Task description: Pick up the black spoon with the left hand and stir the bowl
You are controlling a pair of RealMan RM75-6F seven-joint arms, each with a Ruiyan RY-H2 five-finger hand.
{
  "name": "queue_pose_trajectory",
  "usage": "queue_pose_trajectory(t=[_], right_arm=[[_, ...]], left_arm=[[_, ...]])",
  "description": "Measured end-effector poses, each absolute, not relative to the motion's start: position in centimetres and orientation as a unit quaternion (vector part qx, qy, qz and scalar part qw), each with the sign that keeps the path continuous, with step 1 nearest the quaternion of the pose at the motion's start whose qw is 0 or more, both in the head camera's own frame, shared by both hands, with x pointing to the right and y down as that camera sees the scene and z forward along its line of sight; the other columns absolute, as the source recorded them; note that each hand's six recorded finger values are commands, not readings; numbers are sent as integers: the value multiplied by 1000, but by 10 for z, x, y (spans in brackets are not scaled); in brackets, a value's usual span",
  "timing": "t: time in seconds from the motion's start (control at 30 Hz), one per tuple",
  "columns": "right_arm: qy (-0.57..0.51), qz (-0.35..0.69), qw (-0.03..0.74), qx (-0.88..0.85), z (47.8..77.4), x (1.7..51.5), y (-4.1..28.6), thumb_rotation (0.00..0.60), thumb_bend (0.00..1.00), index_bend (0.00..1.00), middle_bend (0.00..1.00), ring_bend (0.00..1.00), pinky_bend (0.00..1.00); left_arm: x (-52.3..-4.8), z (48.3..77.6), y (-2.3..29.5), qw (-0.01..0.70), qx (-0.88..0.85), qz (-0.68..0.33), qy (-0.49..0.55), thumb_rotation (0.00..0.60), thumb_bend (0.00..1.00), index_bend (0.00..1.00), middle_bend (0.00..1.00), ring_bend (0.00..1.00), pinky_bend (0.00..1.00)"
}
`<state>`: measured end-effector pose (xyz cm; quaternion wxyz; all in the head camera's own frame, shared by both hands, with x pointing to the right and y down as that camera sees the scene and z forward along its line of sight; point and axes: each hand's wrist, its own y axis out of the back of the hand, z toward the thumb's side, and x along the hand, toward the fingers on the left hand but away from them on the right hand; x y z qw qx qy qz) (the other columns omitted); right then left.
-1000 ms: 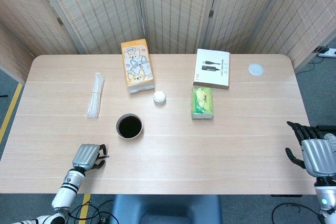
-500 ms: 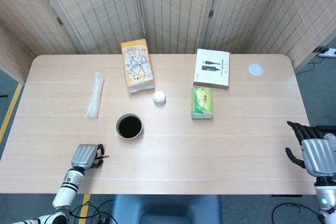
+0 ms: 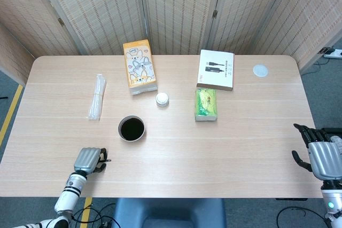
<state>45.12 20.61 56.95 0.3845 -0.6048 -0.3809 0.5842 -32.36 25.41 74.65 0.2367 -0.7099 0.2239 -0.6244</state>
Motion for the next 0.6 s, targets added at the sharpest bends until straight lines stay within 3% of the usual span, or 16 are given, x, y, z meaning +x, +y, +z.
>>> queue_pose_trajectory(t=[0.6], right_arm=[[-380,587,383,-603,571,452,206,600,257,174,230,258,238]], left_arm=[[-324,752,255,240,-707,-627,222,600,390,567,948,922,1000]])
